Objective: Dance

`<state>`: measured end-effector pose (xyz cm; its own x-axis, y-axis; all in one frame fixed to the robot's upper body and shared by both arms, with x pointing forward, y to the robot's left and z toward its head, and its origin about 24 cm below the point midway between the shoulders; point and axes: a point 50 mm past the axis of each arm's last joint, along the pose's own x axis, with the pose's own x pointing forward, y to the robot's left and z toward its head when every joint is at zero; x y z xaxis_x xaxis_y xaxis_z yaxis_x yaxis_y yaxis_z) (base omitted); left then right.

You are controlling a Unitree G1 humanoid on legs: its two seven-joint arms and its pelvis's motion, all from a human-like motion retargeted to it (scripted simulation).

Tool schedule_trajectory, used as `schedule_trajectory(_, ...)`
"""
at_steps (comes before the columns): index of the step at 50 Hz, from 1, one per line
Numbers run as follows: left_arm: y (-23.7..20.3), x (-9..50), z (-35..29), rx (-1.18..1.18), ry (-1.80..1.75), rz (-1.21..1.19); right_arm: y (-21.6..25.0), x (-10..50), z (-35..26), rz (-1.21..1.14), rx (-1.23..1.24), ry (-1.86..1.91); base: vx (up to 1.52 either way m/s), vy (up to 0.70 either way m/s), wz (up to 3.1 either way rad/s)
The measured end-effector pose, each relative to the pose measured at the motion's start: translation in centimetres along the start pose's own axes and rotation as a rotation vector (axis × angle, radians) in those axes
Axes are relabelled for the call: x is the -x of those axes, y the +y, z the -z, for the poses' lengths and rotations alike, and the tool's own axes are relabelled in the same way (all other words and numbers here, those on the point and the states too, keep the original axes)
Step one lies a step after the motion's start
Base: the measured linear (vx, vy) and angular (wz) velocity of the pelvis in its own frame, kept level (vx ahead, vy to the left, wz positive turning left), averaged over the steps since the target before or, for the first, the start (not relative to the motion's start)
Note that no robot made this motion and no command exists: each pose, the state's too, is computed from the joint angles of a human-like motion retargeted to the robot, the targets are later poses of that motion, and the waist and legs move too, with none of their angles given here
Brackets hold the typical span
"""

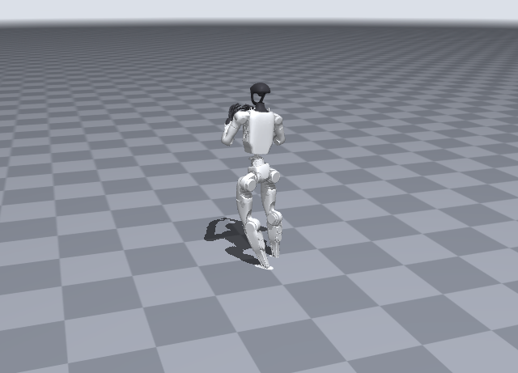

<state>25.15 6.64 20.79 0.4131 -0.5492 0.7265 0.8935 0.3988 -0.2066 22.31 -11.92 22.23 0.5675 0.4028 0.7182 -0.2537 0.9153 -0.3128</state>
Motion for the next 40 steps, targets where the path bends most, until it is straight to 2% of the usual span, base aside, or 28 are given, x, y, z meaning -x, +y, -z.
schedule_trajectory(10,-0.8,-0.9,-1.5,-0.082,-0.086,0.003,-0.1,-0.6,-0.6,-0.002,0.109,-0.044,0.00,0.00,0.00)
schedule_trajectory(18,0.5,0.7,-2.2,-0.162,-0.097,-0.139,-1.1,-1.3,-0.9,0.053,0.228,-0.085,0.00,0.00,0.00)
schedule_trajectory(24,2.6,5.0,-0.7,-0.224,0.041,-0.348,-1.5,-1.3,-1.3,0.085,0.304,-0.119,0.00,0.00,0.00)
schedule_trajectory(33,4.4,15.5,4.1,-0.211,0.447,-0.682,-0.9,-0.5,-2.1,0.076,0.359,-0.175,0.04,0.02,0.01)
schedule_trajectory(40,4.1,19.3,5.6,-0.190,0.591,-0.759,-0.4,1.2,-0.9,0.039,0.338,-0.077,0.01,0.00,0.01)
